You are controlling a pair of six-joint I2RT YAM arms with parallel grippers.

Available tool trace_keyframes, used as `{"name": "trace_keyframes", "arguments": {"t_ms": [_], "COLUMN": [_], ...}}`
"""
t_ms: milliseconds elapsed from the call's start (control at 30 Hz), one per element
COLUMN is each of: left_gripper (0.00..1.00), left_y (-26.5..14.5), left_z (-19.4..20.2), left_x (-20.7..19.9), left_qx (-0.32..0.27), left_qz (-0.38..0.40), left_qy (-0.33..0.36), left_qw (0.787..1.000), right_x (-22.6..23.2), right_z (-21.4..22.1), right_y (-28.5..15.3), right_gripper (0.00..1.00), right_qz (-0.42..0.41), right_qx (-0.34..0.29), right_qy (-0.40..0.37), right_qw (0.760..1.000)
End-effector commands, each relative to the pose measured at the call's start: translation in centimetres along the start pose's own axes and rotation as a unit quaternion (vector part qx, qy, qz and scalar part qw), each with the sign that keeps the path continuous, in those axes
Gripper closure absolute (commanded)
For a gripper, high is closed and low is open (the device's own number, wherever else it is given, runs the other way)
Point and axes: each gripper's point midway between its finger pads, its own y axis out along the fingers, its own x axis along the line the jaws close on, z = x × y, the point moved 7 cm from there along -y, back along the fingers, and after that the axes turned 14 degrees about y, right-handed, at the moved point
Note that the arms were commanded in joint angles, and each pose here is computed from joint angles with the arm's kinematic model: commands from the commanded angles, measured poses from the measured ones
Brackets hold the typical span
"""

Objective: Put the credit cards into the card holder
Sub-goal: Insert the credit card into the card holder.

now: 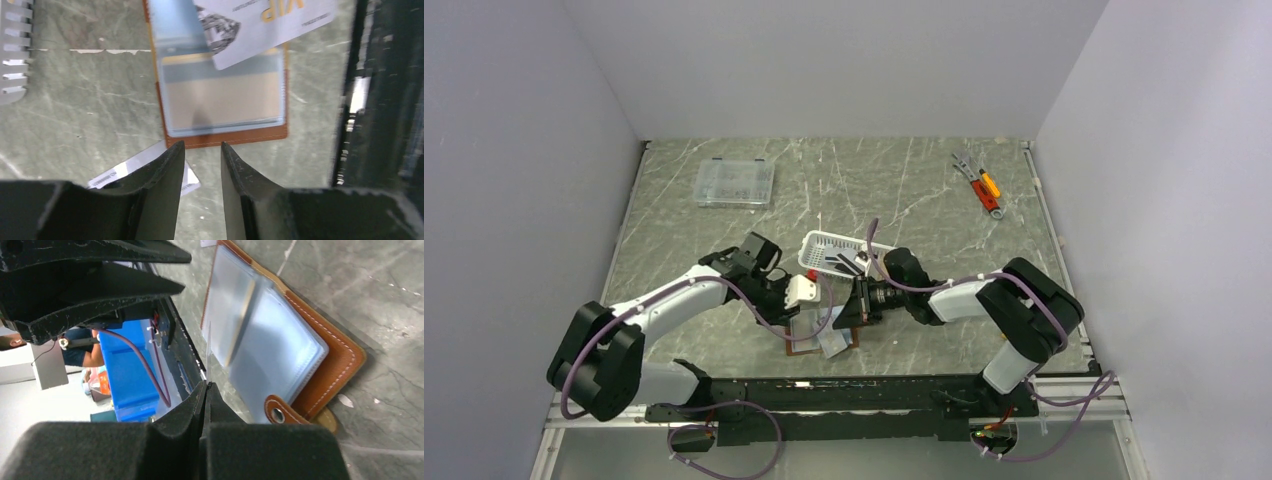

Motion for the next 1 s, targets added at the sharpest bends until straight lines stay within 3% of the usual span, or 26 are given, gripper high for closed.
{"name": "trace_keyframes", "arguments": {"t_ms": [0,533,967], "left_gripper": [0.64,0.77,0.79], "left_y": [1.2,3.8,3.9], "left_z": [0.8,0.7,0.4], "left_x": [2.1,0.4,-0.3], "left_qx": [0.071,0.135,0.146], "left_qz": [-0.058,-0.033,-0.039], "left_qy": [0.068,0.107,0.12], "left_qw": [0.993,0.985,0.981], "right_x": [-0.2,-1.7,-2.4], "right_z": [-0.6,-0.7,-0.6], "right_y": [0.3,-0.5,-0.8], "right_gripper": [1.0,1.0,1.0], "right_qz": [-0.011,-0.006,0.0], "right_qx": [0.008,0.012,0.014], "right_qy": [-0.014,0.005,0.02], "right_qw": [1.0,1.0,1.0]}}
